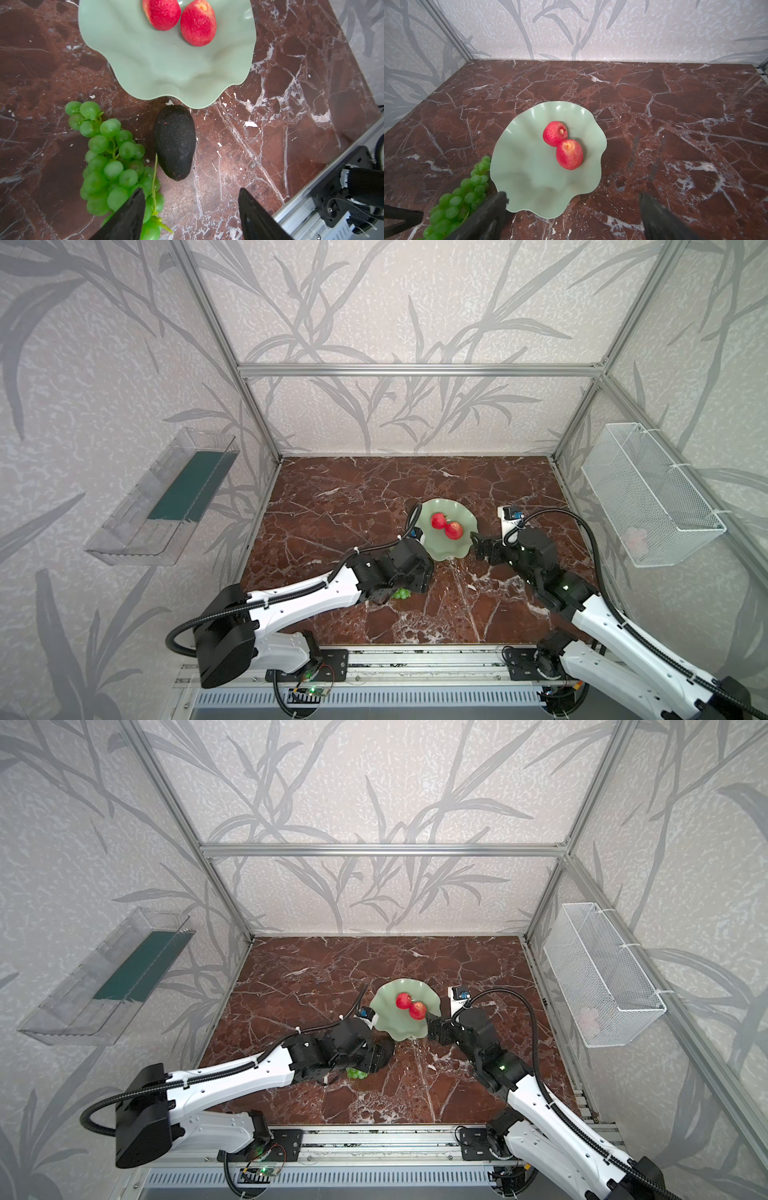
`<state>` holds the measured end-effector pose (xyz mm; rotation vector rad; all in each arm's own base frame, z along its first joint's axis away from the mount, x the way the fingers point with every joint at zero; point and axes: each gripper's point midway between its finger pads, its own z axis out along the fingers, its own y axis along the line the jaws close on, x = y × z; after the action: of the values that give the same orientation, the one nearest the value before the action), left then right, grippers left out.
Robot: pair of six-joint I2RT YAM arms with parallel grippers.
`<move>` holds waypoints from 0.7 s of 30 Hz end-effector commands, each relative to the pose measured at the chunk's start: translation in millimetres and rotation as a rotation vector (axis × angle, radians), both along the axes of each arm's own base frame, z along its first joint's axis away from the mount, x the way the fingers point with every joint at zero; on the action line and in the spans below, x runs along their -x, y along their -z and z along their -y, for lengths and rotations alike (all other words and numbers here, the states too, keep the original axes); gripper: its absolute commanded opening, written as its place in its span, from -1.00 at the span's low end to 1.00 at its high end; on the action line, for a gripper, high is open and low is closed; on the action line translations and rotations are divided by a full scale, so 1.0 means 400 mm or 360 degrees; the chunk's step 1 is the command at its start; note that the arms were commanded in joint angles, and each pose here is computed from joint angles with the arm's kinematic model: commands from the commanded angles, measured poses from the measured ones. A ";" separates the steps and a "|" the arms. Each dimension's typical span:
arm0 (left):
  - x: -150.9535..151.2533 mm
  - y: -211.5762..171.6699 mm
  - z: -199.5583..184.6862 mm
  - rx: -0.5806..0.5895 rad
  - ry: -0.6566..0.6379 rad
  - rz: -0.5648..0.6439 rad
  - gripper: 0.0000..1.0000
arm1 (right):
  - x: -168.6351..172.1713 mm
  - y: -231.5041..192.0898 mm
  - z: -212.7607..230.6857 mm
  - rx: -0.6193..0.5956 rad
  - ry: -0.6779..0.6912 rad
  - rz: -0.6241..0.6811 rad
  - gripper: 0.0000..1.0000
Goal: Place and organize the fake fruits in the fruit bowl
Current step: 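Reach the left gripper to the dark avocado and grasp it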
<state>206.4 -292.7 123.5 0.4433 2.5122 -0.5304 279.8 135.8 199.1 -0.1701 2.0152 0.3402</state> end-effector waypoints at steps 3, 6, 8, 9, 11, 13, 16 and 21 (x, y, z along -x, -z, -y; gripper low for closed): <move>-0.012 0.009 0.051 -0.0007 0.0028 0.0004 0.35 | 0.012 0.008 0.020 0.0003 0.0042 -0.0012 0.96; -0.013 0.037 0.065 -0.0040 0.0036 -0.0032 0.28 | 0.017 0.008 0.027 0.0010 0.0053 -0.0010 0.96; -0.016 0.055 0.072 -0.0069 0.0039 -0.0051 0.25 | 0.019 0.008 0.032 0.0019 0.0061 -0.0007 0.96; -0.022 0.063 0.070 -0.0094 0.0024 -0.0058 0.25 | 0.020 0.008 0.035 0.0022 0.0065 -0.0008 0.96; -0.025 0.083 0.068 -0.0153 0.0013 -0.0080 0.25 | 0.024 0.007 0.037 0.0025 0.0061 -0.0002 0.96; -0.031 0.095 0.068 -0.0189 -0.0006 -0.0087 0.25 | 0.025 0.005 0.039 0.0025 0.0064 0.0006 0.96; -0.041 0.111 0.067 -0.0226 -0.0042 -0.0096 0.26 | 0.027 0.002 0.042 0.0025 0.0067 0.0012 0.96; -0.060 0.130 0.043 -0.0366 -0.0127 -0.0097 0.28 | 0.032 -0.001 0.048 0.0029 0.0074 0.0024 0.96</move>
<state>225.0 -319.6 73.3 0.4555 2.6369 -0.3310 269.4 123.3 204.3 -0.1459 1.9943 0.3195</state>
